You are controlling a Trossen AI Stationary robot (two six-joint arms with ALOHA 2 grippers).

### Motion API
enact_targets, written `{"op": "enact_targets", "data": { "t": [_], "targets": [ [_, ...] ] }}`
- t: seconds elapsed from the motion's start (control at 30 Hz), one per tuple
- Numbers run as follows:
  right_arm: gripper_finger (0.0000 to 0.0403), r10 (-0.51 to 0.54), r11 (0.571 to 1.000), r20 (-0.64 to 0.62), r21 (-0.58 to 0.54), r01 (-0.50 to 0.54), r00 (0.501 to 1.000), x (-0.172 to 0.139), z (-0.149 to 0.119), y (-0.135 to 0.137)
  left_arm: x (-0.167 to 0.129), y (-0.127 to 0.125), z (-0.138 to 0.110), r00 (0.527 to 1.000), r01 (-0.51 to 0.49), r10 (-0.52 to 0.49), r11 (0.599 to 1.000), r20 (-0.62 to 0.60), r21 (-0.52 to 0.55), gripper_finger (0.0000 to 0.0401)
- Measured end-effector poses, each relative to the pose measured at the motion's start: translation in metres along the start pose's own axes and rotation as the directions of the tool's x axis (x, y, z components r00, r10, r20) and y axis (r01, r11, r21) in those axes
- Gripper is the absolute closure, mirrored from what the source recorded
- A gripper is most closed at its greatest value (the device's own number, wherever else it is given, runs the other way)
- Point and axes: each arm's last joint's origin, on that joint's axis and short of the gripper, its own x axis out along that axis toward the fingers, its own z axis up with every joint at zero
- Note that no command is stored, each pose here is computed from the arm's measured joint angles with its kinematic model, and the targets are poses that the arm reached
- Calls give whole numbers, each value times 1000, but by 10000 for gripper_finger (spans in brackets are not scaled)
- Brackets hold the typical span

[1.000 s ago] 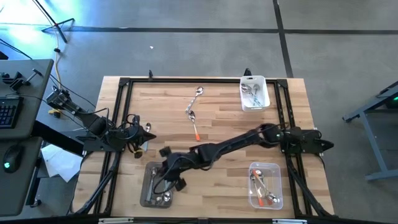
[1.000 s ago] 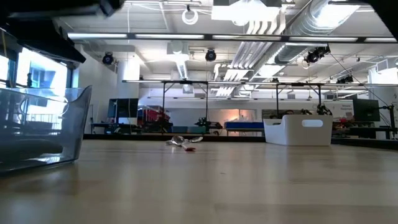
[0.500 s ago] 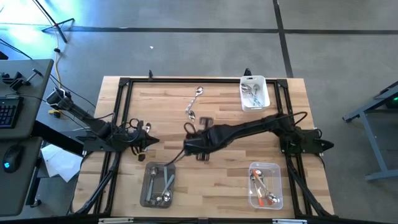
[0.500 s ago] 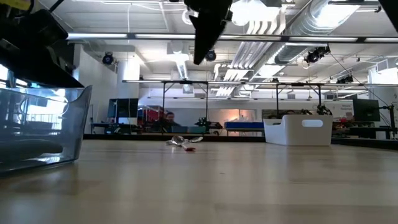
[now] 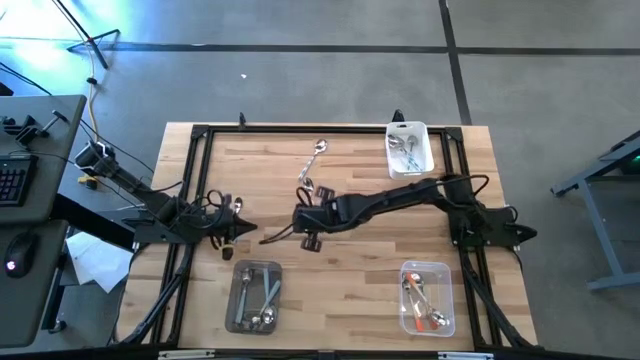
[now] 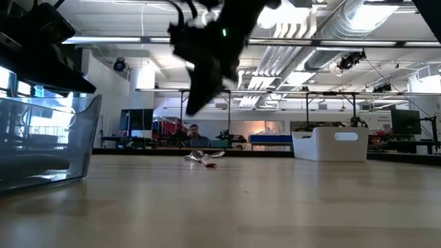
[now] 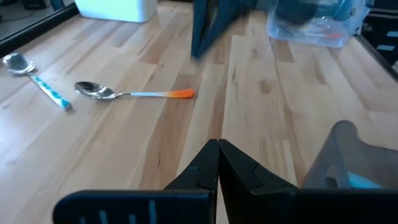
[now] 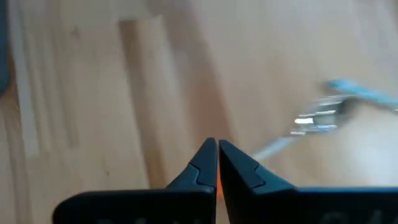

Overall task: Sort silverware by color (type)
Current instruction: Put the bottom orange spoon into the transparent bin

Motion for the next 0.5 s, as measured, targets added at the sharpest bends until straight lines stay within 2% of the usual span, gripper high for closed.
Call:
{"op": "enact_targets", "data": {
  "t": [0.1, 0.23, 0.3, 0.4, 0.5],
  "targets": [
    [403, 75, 996, 81, 35, -78, 994, 33, -21, 0, -1, -2, 0, 1000, 16, -16, 1000, 1, -2, 401],
    [403, 68, 981, 211, 165, -105, 975, 52, -36, -5, -2, -3, 0, 999, 31, -31, 1000, 6, -4, 401],
    [403, 12, 966, 213, 251, -66, 977, 56, -43, -8, -2, -4, 0, 999, 36, -36, 999, 11, -6, 401],
    [403, -139, 919, 188, 391, 56, 972, 58, -49, -12, -2, -4, 0, 999, 33, -33, 999, 12, -6, 401],
    [401, -232, 875, 120, 459, 154, 965, 57, -56, -15, -2, -4, 1, 999, 31, -31, 999, 16, -11, 401]
  ]
}}
